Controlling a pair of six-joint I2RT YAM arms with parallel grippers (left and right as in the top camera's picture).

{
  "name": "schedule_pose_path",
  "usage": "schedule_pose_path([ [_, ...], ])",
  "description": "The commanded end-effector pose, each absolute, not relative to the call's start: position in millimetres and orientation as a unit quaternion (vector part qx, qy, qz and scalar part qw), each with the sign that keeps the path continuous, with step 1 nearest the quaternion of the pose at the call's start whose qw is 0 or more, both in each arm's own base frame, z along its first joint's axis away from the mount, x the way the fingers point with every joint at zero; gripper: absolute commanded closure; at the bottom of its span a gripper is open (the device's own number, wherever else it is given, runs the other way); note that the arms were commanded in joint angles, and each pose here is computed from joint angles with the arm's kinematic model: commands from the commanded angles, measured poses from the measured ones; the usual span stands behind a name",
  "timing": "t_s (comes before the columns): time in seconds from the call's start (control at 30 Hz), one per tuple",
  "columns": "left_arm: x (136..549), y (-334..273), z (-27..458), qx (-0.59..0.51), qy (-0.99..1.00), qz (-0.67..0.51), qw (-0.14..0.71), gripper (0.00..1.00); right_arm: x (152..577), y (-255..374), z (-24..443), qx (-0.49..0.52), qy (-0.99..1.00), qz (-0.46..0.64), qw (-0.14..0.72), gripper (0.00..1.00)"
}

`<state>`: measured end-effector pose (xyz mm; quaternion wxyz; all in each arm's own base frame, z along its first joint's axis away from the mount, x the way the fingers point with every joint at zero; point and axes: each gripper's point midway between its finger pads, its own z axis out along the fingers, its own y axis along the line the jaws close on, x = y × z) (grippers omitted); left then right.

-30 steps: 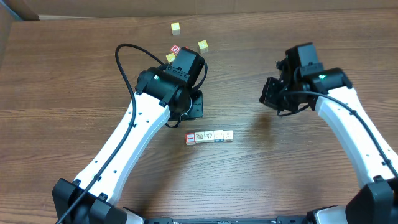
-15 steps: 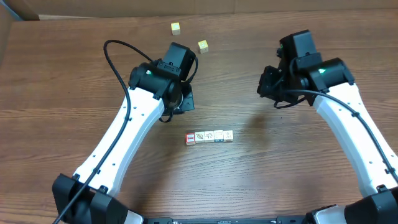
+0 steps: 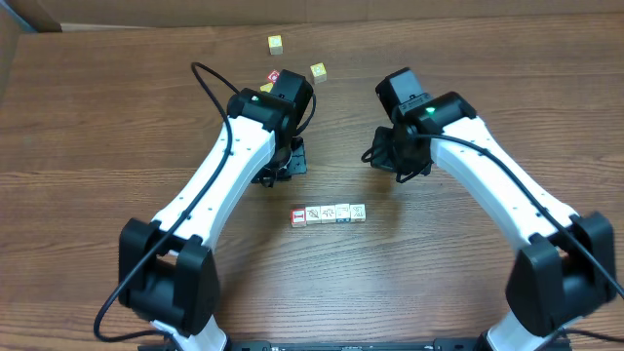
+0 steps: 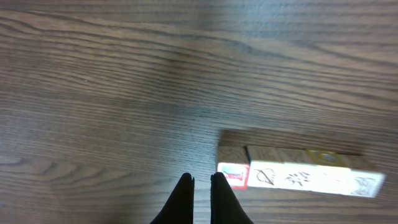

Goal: Flip 5 blocks
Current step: 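Lower both grippers to the row's two ends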

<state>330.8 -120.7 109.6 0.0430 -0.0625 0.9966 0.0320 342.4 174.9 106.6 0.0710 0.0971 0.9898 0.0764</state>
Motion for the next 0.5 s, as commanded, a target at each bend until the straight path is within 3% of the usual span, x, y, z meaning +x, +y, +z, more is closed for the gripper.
schedule_pose_path([
  [0.0, 336.1, -116.0, 95.5, -0.038, 0.998, 0.052, 0.027, 0.96, 340.8, 170.2, 91.8, 0.108, 0.991, 0.051, 0.055, 0.96],
  [0.47, 319.4, -62.8, 79.3, -0.113, 0.990, 0.055, -0.058, 0.96, 293.1, 129.6, 44.1, 0.146, 0.988, -0.043, -0.020, 0.96],
])
